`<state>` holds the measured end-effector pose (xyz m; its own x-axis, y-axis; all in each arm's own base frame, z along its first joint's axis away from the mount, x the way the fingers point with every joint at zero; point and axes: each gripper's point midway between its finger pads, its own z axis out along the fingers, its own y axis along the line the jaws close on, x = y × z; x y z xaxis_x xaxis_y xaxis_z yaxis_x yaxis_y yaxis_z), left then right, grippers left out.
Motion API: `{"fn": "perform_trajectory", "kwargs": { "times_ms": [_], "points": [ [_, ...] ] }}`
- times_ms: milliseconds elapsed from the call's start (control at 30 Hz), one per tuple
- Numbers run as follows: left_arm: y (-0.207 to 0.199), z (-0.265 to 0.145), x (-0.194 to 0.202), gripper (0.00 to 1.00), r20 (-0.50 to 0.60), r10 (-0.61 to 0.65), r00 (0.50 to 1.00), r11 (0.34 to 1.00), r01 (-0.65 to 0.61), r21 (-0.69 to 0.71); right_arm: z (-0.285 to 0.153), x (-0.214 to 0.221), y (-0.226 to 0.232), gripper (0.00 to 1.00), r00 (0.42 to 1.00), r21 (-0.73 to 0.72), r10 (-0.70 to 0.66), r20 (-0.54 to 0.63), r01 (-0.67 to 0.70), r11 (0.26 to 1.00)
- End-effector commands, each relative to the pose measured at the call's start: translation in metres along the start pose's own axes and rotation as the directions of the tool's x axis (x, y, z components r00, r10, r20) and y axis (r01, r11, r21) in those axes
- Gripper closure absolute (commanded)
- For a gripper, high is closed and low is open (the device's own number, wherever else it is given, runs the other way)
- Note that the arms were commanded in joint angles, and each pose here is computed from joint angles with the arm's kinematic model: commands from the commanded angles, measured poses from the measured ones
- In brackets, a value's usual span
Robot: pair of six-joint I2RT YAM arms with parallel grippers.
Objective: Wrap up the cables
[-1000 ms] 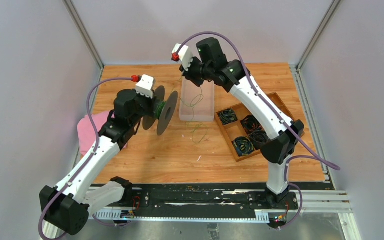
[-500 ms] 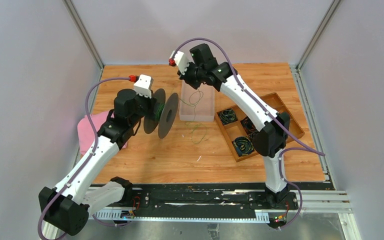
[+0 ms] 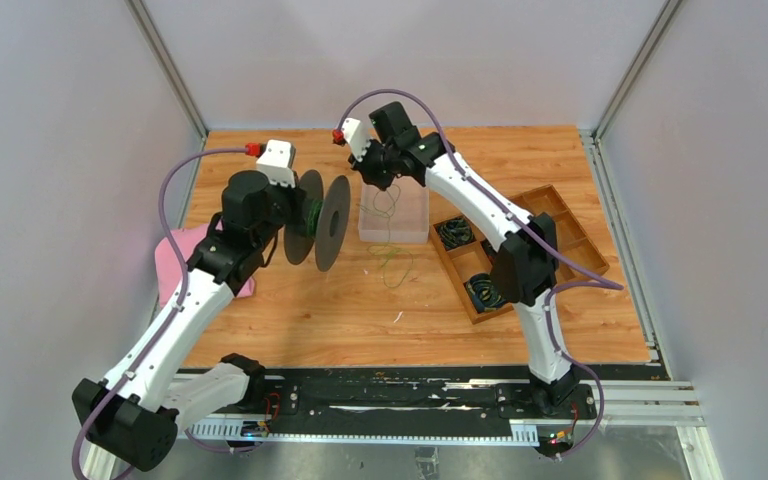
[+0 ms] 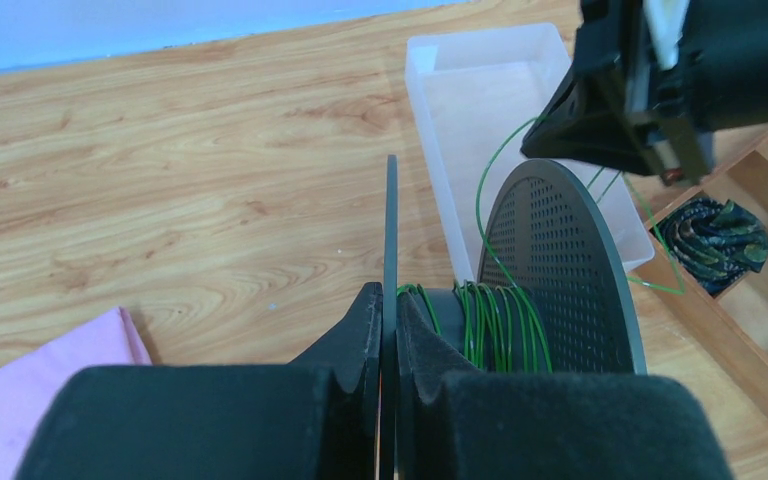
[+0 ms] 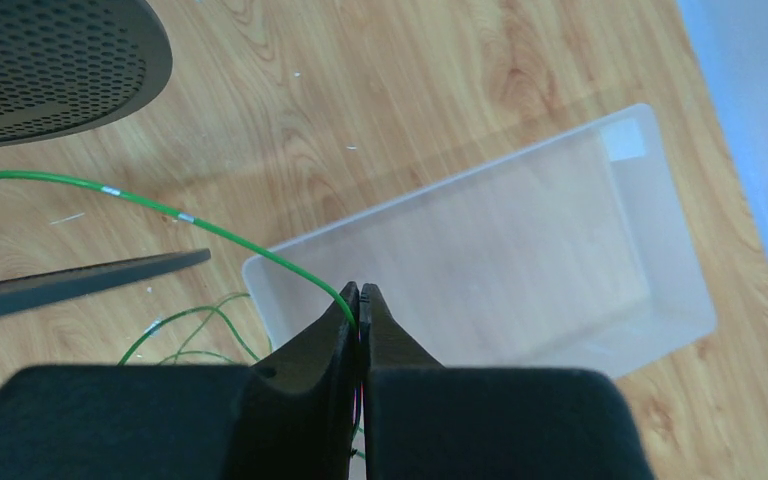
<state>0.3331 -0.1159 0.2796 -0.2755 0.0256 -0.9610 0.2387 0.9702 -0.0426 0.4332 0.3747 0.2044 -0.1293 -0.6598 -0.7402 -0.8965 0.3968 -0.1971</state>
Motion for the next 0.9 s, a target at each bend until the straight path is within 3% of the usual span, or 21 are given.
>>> {"fn": "perform_trajectory", "kwargs": {
  "times_ms": [0, 867],
  "points": [
    [-0.003, -0.015, -0.046, 1.0, 0.113, -0.066, 0.991, 0.998, 0.066, 0.002, 0.019, 0.014, 0.013, 0.97, 0.997, -0.082, 0.077, -0.007, -0.077, 0.994],
    [0.009, -0.039, -0.084, 1.0, 0.148, -0.17, 0.974, 0.984, 0.174, -0.019, 0.024, 0.052, 0.055, 0.83, 0.977, -0.262, 0.211, -0.032, -0.212, 0.942]
  ]
}}
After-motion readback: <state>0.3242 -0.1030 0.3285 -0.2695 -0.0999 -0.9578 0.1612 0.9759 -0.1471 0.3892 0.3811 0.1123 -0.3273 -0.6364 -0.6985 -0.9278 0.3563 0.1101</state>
